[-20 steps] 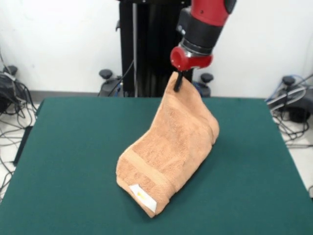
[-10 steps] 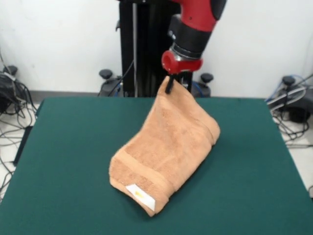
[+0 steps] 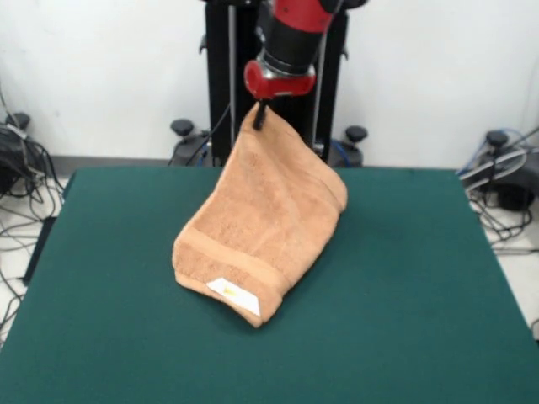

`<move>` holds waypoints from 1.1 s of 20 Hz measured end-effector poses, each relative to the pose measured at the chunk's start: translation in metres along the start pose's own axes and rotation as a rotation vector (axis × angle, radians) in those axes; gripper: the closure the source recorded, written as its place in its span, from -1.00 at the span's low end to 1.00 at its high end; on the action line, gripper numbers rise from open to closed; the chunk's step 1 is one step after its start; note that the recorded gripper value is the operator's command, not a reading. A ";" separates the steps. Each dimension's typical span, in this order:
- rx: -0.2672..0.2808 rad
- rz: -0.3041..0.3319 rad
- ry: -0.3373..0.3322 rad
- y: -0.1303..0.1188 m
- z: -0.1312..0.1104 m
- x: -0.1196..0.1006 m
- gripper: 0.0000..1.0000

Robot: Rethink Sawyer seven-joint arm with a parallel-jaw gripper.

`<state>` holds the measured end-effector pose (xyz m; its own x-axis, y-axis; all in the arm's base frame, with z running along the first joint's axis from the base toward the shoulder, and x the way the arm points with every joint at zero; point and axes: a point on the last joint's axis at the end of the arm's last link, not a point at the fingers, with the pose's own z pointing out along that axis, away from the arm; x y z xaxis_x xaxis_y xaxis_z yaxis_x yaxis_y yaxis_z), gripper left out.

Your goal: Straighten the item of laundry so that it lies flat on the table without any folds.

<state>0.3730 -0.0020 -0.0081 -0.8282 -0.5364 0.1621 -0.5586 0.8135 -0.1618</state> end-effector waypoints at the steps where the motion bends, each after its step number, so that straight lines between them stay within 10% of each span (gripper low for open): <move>1: -0.006 0.001 0.002 -0.002 0.002 0.009 1.00; 22: 0.090 -0.085 -0.025 -0.038 0.038 0.055 1.00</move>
<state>0.3475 -0.0710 -0.0300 -0.7779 -0.6091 0.1544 -0.6277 0.7420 -0.2355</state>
